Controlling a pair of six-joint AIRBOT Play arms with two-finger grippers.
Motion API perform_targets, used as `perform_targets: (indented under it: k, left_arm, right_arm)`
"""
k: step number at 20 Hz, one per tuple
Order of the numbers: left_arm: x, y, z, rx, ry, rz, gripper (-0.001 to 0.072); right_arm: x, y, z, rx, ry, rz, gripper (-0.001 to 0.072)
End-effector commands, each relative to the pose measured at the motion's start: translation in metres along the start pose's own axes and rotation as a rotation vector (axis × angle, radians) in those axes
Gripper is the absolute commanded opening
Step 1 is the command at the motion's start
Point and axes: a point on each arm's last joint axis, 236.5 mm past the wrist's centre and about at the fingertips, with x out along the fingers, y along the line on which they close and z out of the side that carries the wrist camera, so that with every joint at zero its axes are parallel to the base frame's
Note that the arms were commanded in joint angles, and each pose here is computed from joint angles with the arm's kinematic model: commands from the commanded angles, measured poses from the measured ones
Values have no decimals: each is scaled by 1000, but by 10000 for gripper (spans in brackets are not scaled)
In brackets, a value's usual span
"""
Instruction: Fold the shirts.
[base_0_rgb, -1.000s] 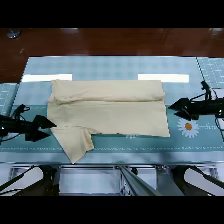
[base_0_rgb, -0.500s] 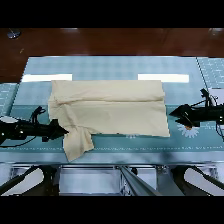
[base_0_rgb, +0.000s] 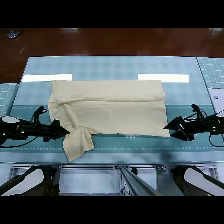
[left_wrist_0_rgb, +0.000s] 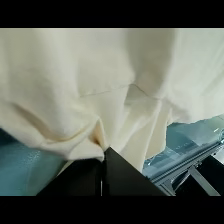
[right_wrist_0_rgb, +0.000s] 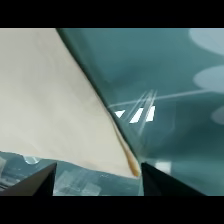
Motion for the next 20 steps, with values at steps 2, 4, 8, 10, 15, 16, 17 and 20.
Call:
perform_targets:
  k: [2,4,8,10,15,16,17,20]
  left_arm:
    - [0,1,2,3,-7,3,30]
    - [0,0,2,3,-7,2,30]
    - [0,-7,2,-5,-6,-26,30]
    - [-10,-16,13,35,-31,-41,29]
    - [-70,-67,92,143,-268,-91,29]
    - [-82,-76,113,170,-337,-75,29]
    - [-89,-79,133,211,-401,-33,29]
    - [-92,-91,177,223,-488,22,29]
  right_arm:
    - [16,11,-2,-8,23,41,615]
    - [21,21,8,-60,-11,23,580]
    - [11,55,25,-210,-48,32,26]
    - [-5,71,35,-255,-71,45,26]
    - [-56,112,87,-326,-221,62,26]
    - [-59,118,96,-335,-233,62,26]
    - [-60,123,107,-327,-250,62,26]
    - [-51,138,138,-320,-297,55,26]
